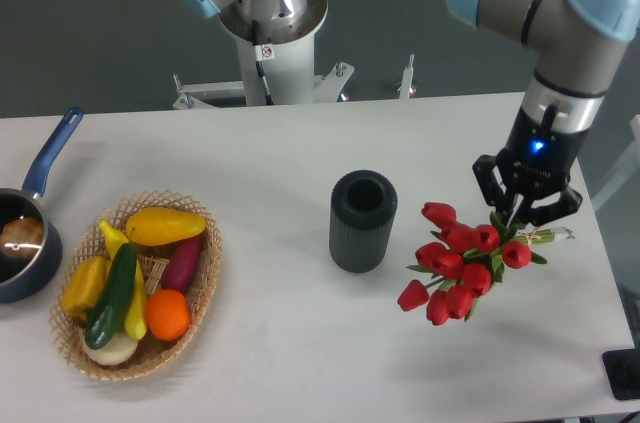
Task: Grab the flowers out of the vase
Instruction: 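Carry the tulips away from the vase and lower them toward the table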
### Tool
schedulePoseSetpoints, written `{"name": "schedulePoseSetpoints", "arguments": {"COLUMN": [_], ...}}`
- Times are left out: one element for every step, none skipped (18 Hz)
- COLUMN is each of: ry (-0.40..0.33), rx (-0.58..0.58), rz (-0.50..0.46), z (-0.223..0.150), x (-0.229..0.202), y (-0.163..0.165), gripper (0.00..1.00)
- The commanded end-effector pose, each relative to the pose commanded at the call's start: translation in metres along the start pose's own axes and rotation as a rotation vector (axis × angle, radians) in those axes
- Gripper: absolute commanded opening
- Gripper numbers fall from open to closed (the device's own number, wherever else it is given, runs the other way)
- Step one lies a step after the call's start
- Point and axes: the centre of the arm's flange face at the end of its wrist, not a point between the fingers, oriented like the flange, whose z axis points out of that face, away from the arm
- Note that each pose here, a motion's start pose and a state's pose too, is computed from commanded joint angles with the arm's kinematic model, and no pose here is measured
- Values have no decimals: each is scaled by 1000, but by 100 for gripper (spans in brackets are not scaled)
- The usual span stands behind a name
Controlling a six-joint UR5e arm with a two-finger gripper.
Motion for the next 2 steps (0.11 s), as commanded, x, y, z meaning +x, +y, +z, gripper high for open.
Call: {"name": "schedulePoseSetpoints", "arguments": {"ry": [5,8], "rx": [-6,-23], "rz": [0,0], "z": [4,8], "x": [0,0], "y": [0,1], "gripper": [0,0]}}
